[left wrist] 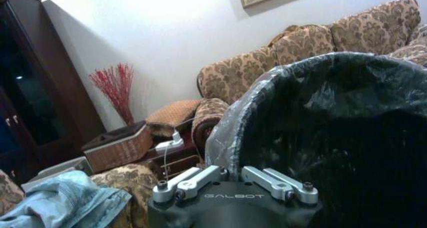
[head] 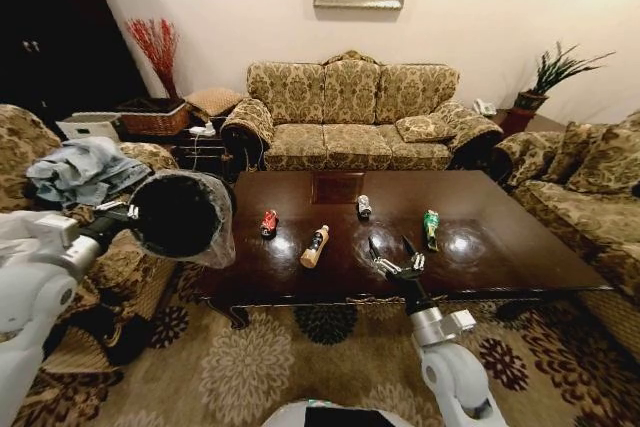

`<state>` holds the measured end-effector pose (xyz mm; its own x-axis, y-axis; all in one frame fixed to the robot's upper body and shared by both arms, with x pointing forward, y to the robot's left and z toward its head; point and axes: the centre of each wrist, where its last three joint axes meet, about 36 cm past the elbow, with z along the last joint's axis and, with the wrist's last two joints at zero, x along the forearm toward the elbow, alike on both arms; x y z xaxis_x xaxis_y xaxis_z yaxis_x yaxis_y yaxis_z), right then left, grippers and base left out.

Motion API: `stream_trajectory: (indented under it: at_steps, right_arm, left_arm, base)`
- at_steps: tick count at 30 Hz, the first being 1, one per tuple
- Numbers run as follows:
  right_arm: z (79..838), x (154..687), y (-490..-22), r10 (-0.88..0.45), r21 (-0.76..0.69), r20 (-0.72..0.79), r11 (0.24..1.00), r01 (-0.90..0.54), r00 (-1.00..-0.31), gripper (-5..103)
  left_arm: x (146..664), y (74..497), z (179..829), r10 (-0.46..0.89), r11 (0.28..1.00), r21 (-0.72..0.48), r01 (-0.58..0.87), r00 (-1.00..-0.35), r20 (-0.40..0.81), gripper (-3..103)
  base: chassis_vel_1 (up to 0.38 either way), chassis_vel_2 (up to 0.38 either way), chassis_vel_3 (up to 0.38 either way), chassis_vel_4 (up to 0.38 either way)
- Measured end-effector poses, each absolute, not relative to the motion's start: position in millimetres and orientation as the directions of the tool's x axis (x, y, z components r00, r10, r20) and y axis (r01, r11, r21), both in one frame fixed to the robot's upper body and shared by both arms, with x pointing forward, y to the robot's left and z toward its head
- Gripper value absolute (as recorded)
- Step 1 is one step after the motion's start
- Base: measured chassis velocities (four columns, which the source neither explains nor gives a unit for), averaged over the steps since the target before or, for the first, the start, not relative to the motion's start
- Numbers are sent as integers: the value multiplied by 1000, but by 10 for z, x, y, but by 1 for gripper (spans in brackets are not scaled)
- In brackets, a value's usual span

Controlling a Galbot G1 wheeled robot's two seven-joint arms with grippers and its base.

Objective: Move to the front of the table and place the trash on the table into the trash bin.

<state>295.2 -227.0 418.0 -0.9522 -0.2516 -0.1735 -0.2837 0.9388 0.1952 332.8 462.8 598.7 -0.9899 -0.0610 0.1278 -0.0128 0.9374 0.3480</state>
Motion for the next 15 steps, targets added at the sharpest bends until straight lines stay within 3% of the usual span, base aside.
stream_trajectory:
  at_steps: [15]
  right_arm:
    - [4086,3041,-2253,-239,200,-179,941,-273,-954,100]
  left_arm:
    - [3338,4633,5923,-67,940,341,-19,-989,130,0]
  base:
    - [173,152,-162,-157]
